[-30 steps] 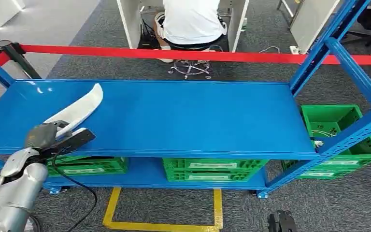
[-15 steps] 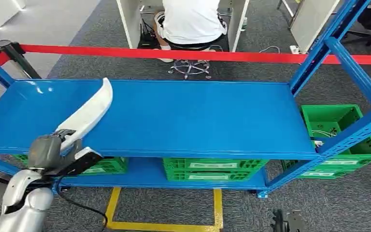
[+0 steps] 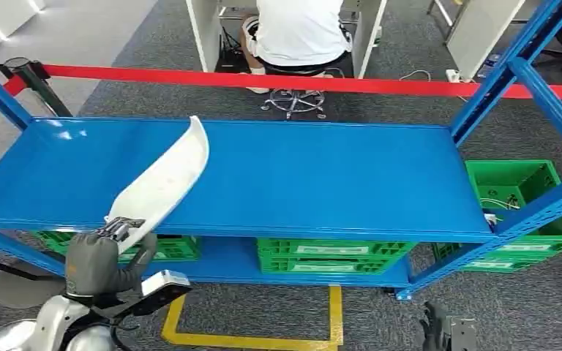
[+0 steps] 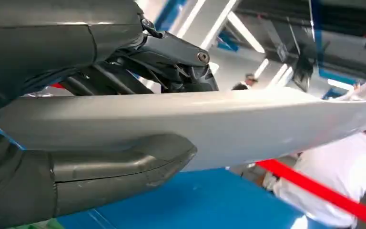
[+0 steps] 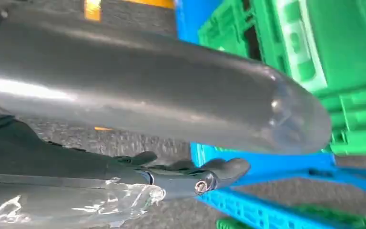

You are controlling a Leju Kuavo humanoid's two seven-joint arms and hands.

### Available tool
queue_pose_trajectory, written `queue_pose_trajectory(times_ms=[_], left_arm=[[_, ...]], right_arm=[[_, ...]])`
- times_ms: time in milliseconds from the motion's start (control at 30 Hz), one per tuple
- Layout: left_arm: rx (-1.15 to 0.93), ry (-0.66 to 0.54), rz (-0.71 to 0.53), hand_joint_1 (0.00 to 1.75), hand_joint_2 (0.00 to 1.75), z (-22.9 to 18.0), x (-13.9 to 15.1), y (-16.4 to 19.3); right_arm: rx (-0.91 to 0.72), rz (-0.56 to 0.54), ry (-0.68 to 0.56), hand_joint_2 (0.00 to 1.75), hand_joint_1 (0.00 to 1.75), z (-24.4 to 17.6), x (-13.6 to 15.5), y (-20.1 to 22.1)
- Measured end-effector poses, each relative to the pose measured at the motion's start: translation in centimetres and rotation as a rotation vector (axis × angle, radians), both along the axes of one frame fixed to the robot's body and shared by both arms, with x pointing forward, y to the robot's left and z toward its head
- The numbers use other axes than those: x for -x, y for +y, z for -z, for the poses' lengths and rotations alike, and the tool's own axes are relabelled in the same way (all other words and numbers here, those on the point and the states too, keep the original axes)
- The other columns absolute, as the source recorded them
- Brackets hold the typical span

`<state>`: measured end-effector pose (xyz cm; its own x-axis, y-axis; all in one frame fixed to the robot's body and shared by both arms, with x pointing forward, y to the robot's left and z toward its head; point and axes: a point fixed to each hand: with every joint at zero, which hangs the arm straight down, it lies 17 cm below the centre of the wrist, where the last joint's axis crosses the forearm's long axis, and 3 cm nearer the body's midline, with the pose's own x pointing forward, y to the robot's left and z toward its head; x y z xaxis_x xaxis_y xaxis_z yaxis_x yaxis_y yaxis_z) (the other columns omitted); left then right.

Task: Take the parts from the cabinet and place them on the table.

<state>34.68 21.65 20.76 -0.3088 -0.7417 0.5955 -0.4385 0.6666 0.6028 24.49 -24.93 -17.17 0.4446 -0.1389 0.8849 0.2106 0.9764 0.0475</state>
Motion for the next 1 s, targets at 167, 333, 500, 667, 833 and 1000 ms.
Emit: queue_pose_trajectory(times_ms=[167, 333, 500, 667, 833, 1000], left_arm=[[0.036, -0.034, -0.004, 1.75, 1.75, -0.6, 1.1, -0.2], [0.042, -0.034, -0.001, 1.75, 1.75, -0.6, 1.5, -0.4], [0.056, -0.078, -0.011, 1.75, 1.75, -1.2, 2.0, -0.1], [0.13, -0.141, -0.008, 1.75, 1.75, -2.2, 2.6, 0.4], [0.164, -0.158, 0.001, 1.75, 1.75, -2.4, 2.8, 0.4], [0.184, -0.151, 0.01, 1.75, 1.75, -2.0, 2.6, 0.1]], right_arm=[[0.016, 0.035, -0.036, 0.0, 0.0, -1.3, -0.8, 0.3], [0.022, 0.057, -0.053, 0.0, 0.0, -1.8, -1.0, 0.2], [0.029, 0.072, -0.056, 0.0, 0.0, -2.0, -0.9, -0.2], [0.04, 0.107, -0.057, 0.0, 0.0, -1.9, -0.4, -1.3], [0.043, 0.146, -0.037, 0.0, 0.0, -1.4, 0.6, -2.3], [0.036, 0.181, -0.023, 0.0, 0.0, -1.0, 1.4, -3.2]])
